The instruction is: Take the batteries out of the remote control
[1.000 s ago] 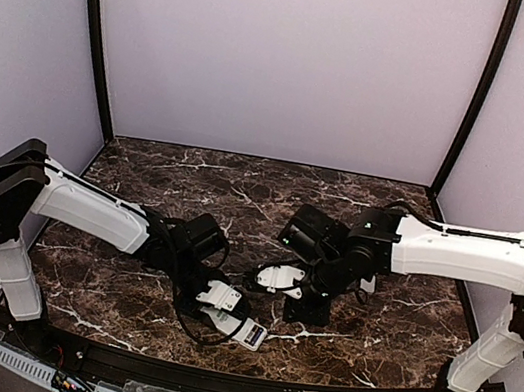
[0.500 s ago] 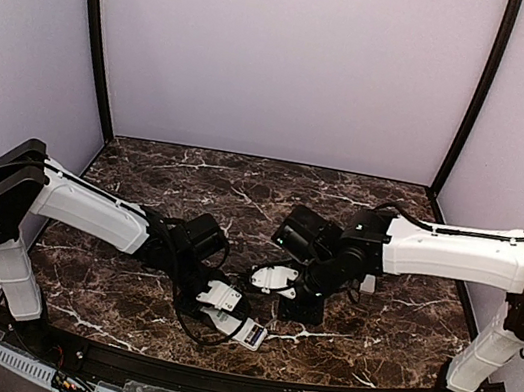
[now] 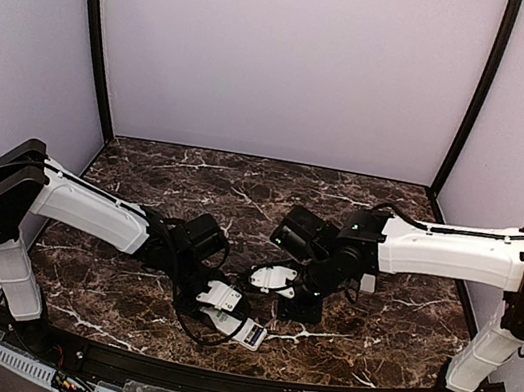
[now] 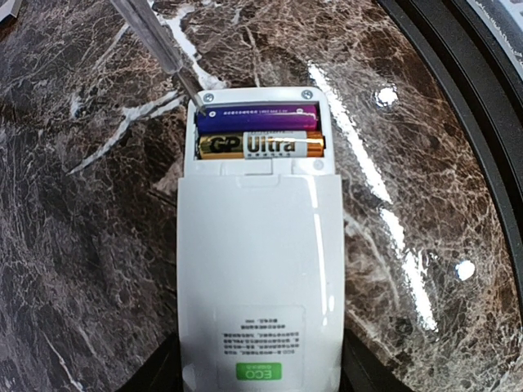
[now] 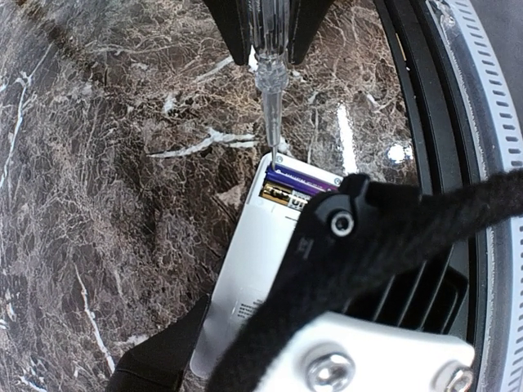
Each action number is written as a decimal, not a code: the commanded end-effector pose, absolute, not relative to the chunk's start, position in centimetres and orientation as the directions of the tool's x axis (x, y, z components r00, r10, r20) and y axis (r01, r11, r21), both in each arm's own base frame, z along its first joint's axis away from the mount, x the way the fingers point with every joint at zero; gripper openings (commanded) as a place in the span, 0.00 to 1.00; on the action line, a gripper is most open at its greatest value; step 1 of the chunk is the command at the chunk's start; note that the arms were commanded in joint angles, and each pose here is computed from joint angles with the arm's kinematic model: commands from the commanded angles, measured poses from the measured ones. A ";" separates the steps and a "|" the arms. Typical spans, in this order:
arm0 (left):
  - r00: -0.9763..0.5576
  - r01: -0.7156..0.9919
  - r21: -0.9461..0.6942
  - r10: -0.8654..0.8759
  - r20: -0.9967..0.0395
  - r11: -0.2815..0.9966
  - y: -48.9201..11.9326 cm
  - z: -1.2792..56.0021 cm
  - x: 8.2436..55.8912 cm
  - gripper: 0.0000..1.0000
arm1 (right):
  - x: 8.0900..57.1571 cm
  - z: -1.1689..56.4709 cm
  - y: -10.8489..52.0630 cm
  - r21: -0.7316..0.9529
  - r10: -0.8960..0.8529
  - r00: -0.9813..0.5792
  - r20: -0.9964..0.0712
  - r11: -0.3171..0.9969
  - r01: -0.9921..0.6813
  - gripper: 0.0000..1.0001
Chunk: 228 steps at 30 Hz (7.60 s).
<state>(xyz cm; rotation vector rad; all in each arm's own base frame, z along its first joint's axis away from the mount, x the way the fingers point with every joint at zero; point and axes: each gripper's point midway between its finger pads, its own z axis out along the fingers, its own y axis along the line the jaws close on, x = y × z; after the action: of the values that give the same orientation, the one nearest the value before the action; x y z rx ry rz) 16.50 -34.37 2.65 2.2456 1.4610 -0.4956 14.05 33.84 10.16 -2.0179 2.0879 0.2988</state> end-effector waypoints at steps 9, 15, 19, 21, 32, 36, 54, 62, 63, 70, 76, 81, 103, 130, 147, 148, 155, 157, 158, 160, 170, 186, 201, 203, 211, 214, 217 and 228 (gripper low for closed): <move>0.390 0.918 0.144 0.772 -0.502 -0.370 -34.2 3.5 16.1 0.00 | 14.7 10.4 34.7 -0.015 -0.946 -0.037 -0.323 0.044 -0.999 0.00; 0.392 0.917 0.142 0.773 -0.500 -0.373 -34.2 3.3 16.0 0.00 | 15.3 10.5 34.5 -0.041 -0.948 -0.039 -0.317 0.055 -0.998 0.00; 0.389 0.918 0.142 0.774 -0.499 -0.370 -34.2 3.3 16.1 0.00 | 15.4 10.6 34.5 -0.042 -0.947 -0.040 -0.319 0.056 -0.998 0.00; 0.388 0.918 0.140 0.775 -0.499 -0.370 -34.2 3.3 16.1 0.00 | 15.4 10.5 34.4 -0.038 -0.947 -0.041 -0.318 0.056 -0.998 0.00; 0.388 0.918 0.139 0.775 -0.498 -0.370 -34.2 3.3 16.0 0.00 | 15.1 10.2 34.4 -0.020 -0.946 -0.052 -0.320 0.061 -0.998 0.00; 0.385 0.920 0.139 0.776 -0.499 -0.367 -34.3 3.3 16.1 0.00 | 14.7 10.1 34.6 0.006 -0.943 -0.059 -0.328 0.060 -0.998 0.00; 0.400 0.916 0.218 0.784 -0.474 -0.336 -34.5 3.9 17.6 0.00 | 12.8 9.4 35.3 0.076 -0.952 -0.007 -0.307 -0.017 -0.997 0.00; 0.450 0.874 0.388 0.789 -0.419 -0.293 -34.2 4.7 20.0 0.00 | 12.6 10.1 36.3 0.111 -0.941 0.005 -0.339 -0.045 -0.993 0.00; 0.455 0.869 0.402 0.787 -0.416 -0.289 -34.3 4.8 20.3 0.00 | 12.6 10.0 36.3 0.115 -0.942 0.004 -0.336 -0.045 -0.992 0.00; 0.474 0.845 0.455 0.790 -0.389 -0.283 -34.2 5.1 20.8 0.00 | 12.5 9.7 36.3 0.150 -0.945 -0.001 -0.328 -0.051 -0.987 0.00; 0.484 0.830 0.483 0.789 -0.378 -0.278 -34.1 5.3 21.1 0.00 | 12.1 9.5 36.3 0.187 -0.947 -0.008 -0.321 -0.055 -0.981 0.00; 0.487 0.826 0.491 0.790 -0.372 -0.277 -34.0 5.3 21.2 0.00 | 11.7 9.4 36.1 0.228 -0.946 -0.036 -0.322 -0.040 -0.973 0.00; 0.513 0.778 0.580 0.776 -0.367 -0.240 -34.3 6.5 21.9 0.00 | 13.5 10.1 35.9 0.358 -0.897 -0.199 -0.395 0.049 -0.933 0.00; 0.514 0.675 0.723 0.797 -0.317 -0.148 -34.2 8.5 24.3 0.00 | 14.3 9.8 35.9 0.441 -0.868 -0.303 -0.394 0.111 -0.891 0.00; 0.511 0.596 0.798 0.811 -0.285 -0.095 -34.0 9.6 25.6 0.00 | 14.9 9.1 35.9 0.459 -0.862 -0.344 -0.374 0.150 -0.876 0.00; 0.511 0.593 0.800 0.812 -0.284 -0.093 -34.0 9.6 25.6 0.00 | 15.0 9.1 36.0 0.461 -0.860 -0.347 -0.374 0.152 -0.874 0.00; 0.514 0.570 0.818 0.811 -0.279 -0.079 -34.1 10.0 25.7 0.00 | 15.2 9.0 36.1 0.470 -0.854 -0.359 -0.376 0.158 -0.869 0.00; 0.514 0.563 0.823 0.812 -0.278 -0.074 -34.0 10.1 25.8 0.00 | 15.2 9.0 36.1 0.471 -0.854 -0.361 -0.375 0.161 -0.868 0.00; 0.515 0.556 0.828 0.811 -0.277 -0.069 -34.1 10.3 25.9 0.00 | 15.2 9.0 36.1 0.472 -0.853 -0.363 -0.375 0.162 -0.867 0.00; 0.514 0.546 0.836 0.813 -0.274 -0.064 -34.1 10.4 26.0 0.00 | 15.3 9.0 36.1 0.475 -0.849 -0.369 -0.377 0.165 -0.864 0.00; 0.510 0.500 0.865 0.821 -0.256 -0.041 -34.1 11.0 26.5 0.00 | 15.7 8.9 36.3 0.498 -0.834 -0.402 -0.379 0.182 -0.848 0.00; 0.506 0.465 0.885 0.825 -0.252 -0.014 -34.2 11.7 26.7 0.00 | 15.8 8.5 36.2 0.586 -0.796 -0.493 -0.352 0.223 -0.779 0.00; 0.507 0.469 0.883 0.825 -0.251 -0.019 -34.3 11.5 26.6 0.00 | 15.4 7.9 36.2 0.703 -0.751 -0.594 -0.289 0.254 -0.664 0.00; 0.509 0.471 0.882 0.824 -0.250 -0.023 -34.4 11.5 26.5 0.00 | 15.6 7.9 36.3 0.699 -0.748 -0.597 -0.290 0.261 -0.666 0.00; 0.509 0.476 0.879 0.827 -0.239 -0.039 -34.3 11.1 26.4 0.00 | 17.5 9.4 36.3 0.654 -0.716 -0.611 -0.337 0.289 -0.699 0.00; 0.507 0.482 0.875 0.828 -0.238 -0.045 -34.3 10.9 26.4 0.00 | 18.0 10.7 36.2 0.639 -0.700 -0.611 -0.370 0.286 -0.714 0.00; 0.505 0.493 0.868 0.829 -0.240 -0.049 -34.3 10.7 26.3 0.00 | 18.2 11.9 35.9 0.623 -0.689 -0.610 -0.392 0.289 -0.727 0.00; 0.468 0.595 0.801 0.838 -0.280 -0.064 -34.2 9.6 25.5 0.00 | 18.5 15.1 33.8 0.544 -0.653 -0.612 -0.446 0.345 -0.764 0.00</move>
<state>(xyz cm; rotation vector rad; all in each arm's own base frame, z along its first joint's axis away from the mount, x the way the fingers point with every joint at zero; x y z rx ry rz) 25.87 -33.78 8.67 1.7758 1.1798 0.3874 18.00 34.90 13.58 -1.3492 2.4561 1.1913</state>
